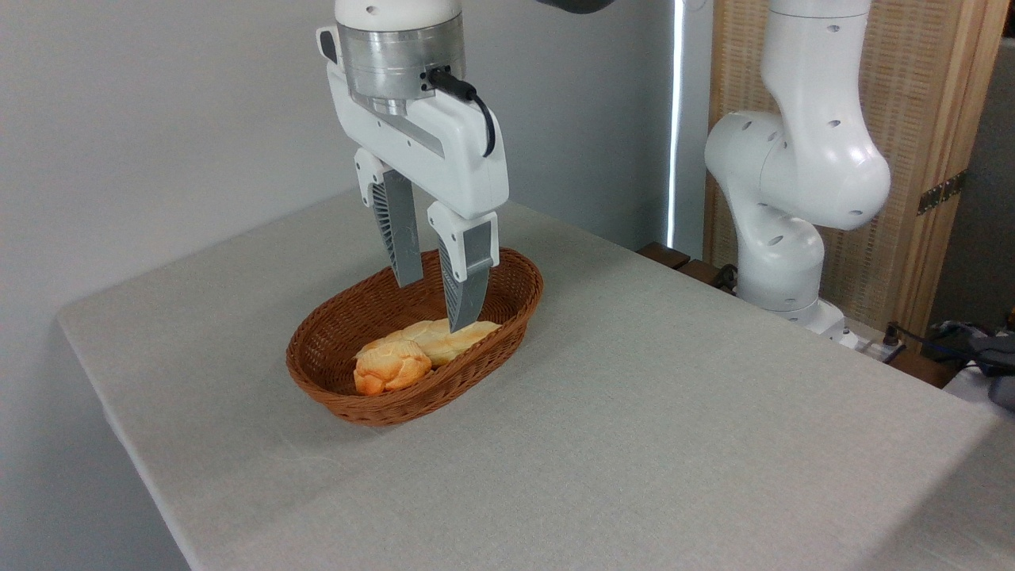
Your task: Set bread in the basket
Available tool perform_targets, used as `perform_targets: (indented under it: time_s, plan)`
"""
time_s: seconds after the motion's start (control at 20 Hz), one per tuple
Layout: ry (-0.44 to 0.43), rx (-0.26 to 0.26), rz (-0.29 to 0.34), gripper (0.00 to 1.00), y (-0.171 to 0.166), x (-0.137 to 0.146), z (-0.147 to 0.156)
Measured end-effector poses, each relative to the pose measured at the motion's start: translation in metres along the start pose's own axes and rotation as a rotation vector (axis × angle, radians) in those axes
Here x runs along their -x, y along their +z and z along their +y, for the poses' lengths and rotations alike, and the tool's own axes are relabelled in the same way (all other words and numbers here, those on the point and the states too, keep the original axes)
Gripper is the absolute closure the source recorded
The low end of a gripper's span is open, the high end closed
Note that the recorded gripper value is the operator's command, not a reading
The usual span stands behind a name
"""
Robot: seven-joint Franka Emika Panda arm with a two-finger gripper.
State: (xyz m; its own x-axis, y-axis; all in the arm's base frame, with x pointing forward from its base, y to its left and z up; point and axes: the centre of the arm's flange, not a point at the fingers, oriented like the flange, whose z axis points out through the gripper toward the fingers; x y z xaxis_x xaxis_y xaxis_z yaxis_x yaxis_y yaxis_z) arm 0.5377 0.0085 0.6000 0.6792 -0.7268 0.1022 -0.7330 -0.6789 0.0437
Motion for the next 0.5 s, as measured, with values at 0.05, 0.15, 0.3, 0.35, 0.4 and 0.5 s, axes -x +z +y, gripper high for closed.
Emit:
perform_targets:
  time_s: [0.05,0.15,0.3,0.35,0.4,0.5]
  plan:
    - [-0.003,-0.002,0.0,0.0,-0.001,0.001,-0.001]
    - [-0.013,-0.005,0.001,0.0,-0.002,0.006,-0.005]
    - [-0.047,-0.01,0.005,0.0,-0.005,0.021,-0.019]
    - [-0.05,-0.01,0.005,0.0,-0.006,0.022,-0.02]
    - [-0.05,-0.01,0.005,0.0,-0.006,0.022,-0.02]
    - [-0.05,-0.01,0.005,0.0,-0.006,0.022,-0.02]
